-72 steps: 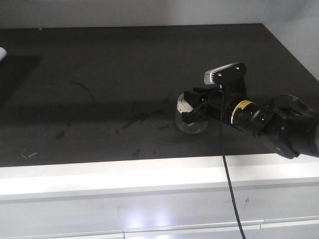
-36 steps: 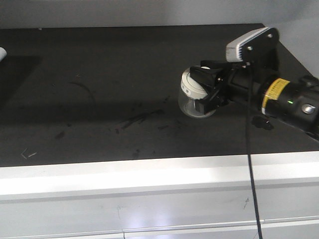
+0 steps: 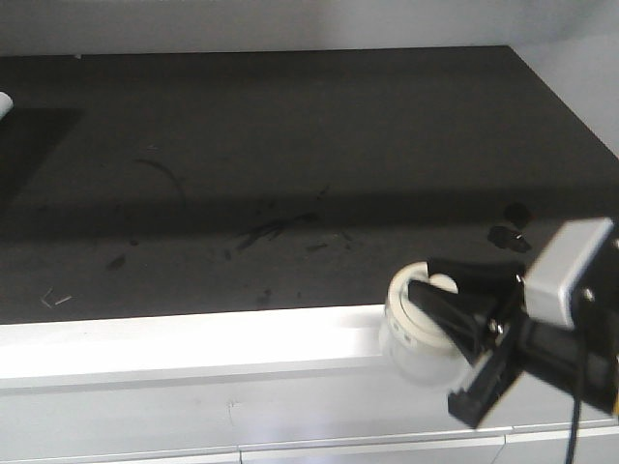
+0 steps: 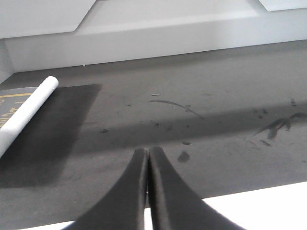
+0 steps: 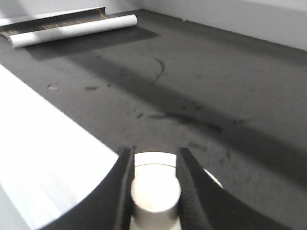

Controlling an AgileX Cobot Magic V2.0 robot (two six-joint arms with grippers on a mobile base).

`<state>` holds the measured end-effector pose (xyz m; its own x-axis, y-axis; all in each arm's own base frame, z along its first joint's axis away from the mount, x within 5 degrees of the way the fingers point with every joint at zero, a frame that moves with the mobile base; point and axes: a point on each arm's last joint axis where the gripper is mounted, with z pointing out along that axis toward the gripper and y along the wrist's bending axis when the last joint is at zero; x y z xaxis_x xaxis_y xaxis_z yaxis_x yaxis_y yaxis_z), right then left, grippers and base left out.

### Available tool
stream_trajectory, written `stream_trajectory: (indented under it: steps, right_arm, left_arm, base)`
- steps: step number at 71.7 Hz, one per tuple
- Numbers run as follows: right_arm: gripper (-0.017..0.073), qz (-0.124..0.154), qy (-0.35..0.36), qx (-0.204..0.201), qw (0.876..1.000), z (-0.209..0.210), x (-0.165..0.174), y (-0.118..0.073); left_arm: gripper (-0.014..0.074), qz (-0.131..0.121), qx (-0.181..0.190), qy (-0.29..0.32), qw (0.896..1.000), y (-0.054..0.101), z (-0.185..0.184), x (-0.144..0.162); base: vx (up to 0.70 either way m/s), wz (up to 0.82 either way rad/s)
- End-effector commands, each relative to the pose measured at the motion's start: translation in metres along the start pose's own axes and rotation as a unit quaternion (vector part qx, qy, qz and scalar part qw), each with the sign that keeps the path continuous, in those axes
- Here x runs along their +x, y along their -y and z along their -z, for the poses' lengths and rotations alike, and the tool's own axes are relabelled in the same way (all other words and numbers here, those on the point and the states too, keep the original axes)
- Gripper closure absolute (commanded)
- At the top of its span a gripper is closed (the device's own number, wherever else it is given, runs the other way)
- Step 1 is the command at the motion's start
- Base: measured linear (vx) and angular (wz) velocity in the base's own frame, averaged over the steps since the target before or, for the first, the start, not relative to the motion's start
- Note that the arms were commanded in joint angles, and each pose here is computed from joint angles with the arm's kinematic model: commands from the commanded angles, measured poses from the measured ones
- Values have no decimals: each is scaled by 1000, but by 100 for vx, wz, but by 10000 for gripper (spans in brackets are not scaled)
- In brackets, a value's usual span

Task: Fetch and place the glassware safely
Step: 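Lift the jar with the right gripper and pull it toward the robot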

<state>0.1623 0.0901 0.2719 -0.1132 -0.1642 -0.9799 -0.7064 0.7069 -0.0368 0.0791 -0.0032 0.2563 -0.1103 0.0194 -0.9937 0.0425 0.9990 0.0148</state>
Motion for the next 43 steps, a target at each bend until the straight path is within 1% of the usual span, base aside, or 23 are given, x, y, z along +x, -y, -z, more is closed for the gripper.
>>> stream_trajectory:
  steps: [1, 13, 43]
  right_arm:
    - [563, -18, 46, -10, 999, 11, -7, -8]
    - [563, -37, 58, -4, 998, 23, 3, -15]
    - [563, -27, 59, 1, 998, 25, 3, -15]
  left_arm:
    - [601, 5, 4, 44, 999, 1, 1, -15]
    - [601, 5, 4, 44, 999, 1, 1, -15]
    - [601, 5, 4, 44, 999, 1, 1, -15]
  base:
    - [0, 0]
    - [0, 0]
    - [0, 0]
